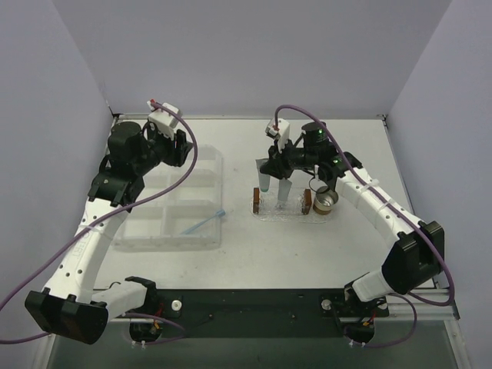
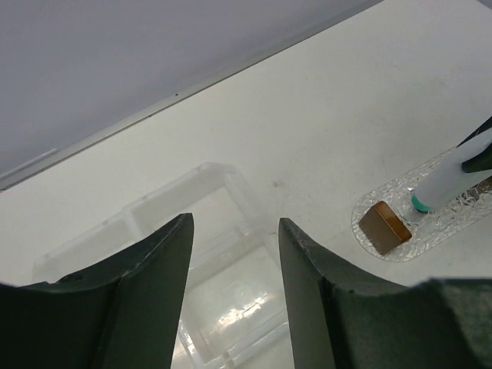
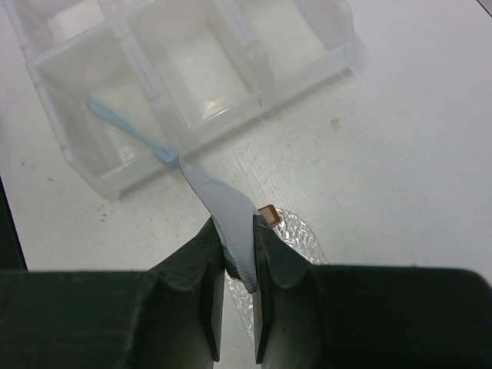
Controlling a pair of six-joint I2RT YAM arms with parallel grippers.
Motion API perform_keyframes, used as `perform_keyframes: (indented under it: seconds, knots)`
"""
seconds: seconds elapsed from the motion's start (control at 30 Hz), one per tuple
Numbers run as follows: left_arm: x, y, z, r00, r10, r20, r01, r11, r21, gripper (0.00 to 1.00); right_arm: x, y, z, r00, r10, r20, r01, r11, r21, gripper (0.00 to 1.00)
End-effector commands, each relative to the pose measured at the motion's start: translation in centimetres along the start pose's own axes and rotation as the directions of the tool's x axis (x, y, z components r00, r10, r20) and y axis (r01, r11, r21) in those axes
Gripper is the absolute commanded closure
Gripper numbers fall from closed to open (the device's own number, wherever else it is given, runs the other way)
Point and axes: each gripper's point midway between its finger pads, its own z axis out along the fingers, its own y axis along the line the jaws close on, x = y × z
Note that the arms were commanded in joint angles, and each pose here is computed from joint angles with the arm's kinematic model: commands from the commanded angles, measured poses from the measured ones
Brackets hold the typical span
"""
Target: Prepare toiletry sets of a toothbrush and toothpaste on the tray
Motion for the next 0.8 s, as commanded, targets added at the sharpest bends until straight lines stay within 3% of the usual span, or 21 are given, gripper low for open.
perform_keyframes:
  seconds: [0.0,0.77]
  knots:
    - [-1.1,-0.1,-0.4,0.998,-0.012,0.057,0.012,1.0,0.006,0.42,-3.5,-0.7,-1.3,0.986,-0.09,0.143,0.082,0.995,0.064,1.0]
    - [2.0,-0.2,0.3,1.0,-0.012,0.001,0.012,0.999,0.03,0.43,-0.1,-0.7,-0.8,0.991,-0.05,0.123,0.034,0.992,0.124,1.0]
